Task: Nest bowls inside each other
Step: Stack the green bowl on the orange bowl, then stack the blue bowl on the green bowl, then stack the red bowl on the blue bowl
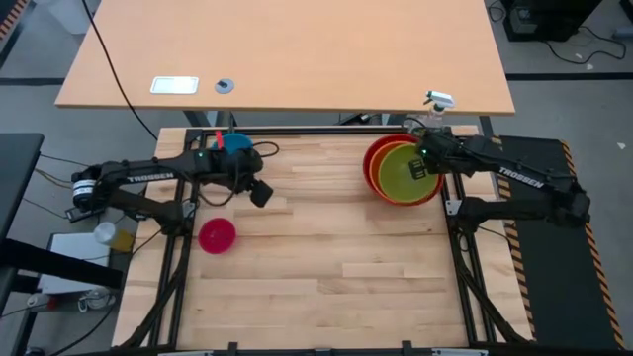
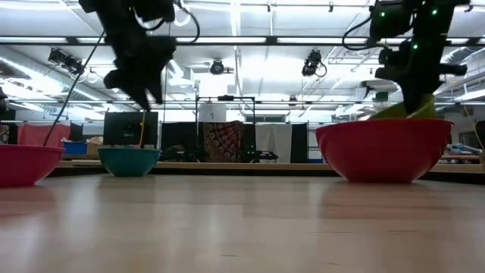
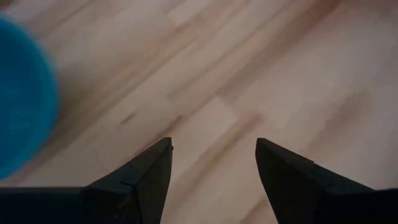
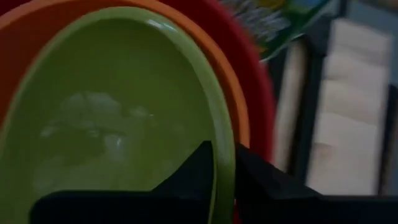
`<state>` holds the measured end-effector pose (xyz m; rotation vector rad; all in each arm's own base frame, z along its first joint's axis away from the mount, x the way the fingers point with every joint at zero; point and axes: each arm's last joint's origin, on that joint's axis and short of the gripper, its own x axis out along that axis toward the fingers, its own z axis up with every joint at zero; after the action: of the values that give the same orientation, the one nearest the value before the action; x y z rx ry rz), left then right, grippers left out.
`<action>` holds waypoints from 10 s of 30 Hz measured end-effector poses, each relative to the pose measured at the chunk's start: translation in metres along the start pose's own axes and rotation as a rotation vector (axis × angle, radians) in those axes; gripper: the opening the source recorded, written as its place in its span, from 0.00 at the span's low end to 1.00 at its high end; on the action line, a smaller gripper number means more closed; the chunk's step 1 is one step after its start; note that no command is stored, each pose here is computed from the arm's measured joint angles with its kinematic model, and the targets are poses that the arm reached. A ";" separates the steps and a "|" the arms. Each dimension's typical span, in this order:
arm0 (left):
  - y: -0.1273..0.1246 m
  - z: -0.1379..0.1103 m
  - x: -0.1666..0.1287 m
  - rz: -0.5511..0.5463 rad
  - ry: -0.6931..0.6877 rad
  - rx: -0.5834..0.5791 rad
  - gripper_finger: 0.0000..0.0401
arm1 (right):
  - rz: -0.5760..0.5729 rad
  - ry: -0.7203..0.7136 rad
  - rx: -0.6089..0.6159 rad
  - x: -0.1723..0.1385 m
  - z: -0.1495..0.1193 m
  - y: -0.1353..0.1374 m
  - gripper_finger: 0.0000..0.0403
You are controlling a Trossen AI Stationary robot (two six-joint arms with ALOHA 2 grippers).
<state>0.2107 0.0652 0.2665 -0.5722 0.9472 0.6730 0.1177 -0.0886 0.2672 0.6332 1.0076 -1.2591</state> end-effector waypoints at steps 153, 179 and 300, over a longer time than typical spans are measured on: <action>-0.185 0.059 0.051 0.474 -0.401 1.366 0.81 | 0.413 0.018 -0.167 -0.018 0.087 0.120 0.10; -0.100 0.022 0.025 -0.095 0.341 1.056 0.81 | 0.143 0.219 -0.265 0.022 0.041 0.012 0.10; -0.087 0.088 0.025 -0.170 -0.789 -0.600 0.05 | 0.216 -0.928 -0.410 -0.058 0.053 0.205 0.29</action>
<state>0.3323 0.0768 0.2987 -0.8115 -0.0569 0.9329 0.3295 -0.0594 0.3159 -0.1776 0.3710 -0.9422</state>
